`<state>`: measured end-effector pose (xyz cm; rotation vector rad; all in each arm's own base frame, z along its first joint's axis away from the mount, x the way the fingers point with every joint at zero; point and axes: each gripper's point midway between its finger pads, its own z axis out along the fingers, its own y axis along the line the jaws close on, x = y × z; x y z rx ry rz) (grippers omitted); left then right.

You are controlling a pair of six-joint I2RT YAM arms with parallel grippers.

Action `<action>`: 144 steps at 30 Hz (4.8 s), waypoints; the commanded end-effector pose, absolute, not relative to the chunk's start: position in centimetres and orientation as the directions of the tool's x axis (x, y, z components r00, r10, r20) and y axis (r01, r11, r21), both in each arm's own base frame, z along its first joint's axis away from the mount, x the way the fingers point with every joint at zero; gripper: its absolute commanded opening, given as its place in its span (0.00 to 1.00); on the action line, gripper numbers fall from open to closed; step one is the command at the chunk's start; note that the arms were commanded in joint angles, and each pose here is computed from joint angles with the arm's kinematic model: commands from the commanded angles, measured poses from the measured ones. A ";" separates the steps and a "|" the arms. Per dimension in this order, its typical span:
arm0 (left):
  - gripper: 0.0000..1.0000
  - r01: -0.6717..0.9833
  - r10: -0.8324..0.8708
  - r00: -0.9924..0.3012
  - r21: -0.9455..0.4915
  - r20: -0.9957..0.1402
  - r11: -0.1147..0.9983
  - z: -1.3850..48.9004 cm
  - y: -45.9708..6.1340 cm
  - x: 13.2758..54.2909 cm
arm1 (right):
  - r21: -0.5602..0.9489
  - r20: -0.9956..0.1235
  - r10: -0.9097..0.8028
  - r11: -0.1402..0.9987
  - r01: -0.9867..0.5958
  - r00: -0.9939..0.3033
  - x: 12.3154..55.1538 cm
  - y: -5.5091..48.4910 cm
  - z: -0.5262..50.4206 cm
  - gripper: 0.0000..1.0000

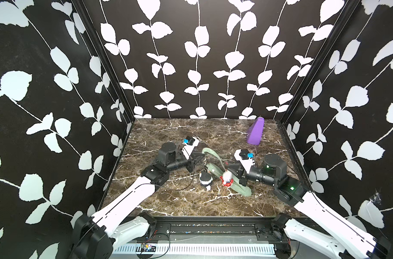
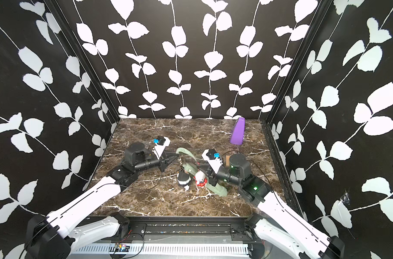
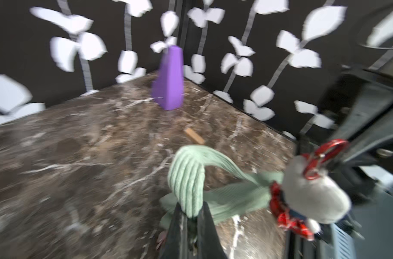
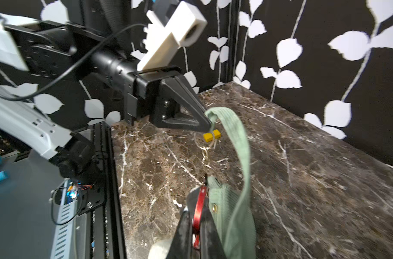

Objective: Remove the decoration from the bag
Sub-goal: Place the decoration item at the center of the board, then remove the decoration item from the bag.

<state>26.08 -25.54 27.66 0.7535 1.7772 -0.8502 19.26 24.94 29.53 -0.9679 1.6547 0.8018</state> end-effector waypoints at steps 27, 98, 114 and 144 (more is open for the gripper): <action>0.00 0.673 0.115 -0.254 -0.090 -0.960 0.734 32.3 -20.3 25.3 | -0.163 -0.738 -0.378 0.904 -0.396 -0.559 29.8 16.3 20.4 0.00; 0.00 0.791 0.072 -0.531 -0.464 -0.844 0.399 35.9 -27.3 22.9 | 0.054 -0.992 -0.113 0.067 -0.996 -0.061 21.7 32.2 28.1 0.54; 0.00 0.887 0.186 -0.456 -0.427 -0.871 0.175 36.5 -29.4 20.7 | -0.154 -0.978 -0.152 0.039 -0.987 0.146 21.9 32.3 26.4 0.56; 0.00 0.900 0.217 -0.435 -0.433 -0.874 0.060 36.0 -29.1 20.9 | -0.148 -0.984 -0.101 0.014 -0.989 0.146 20.8 32.0 27.5 0.04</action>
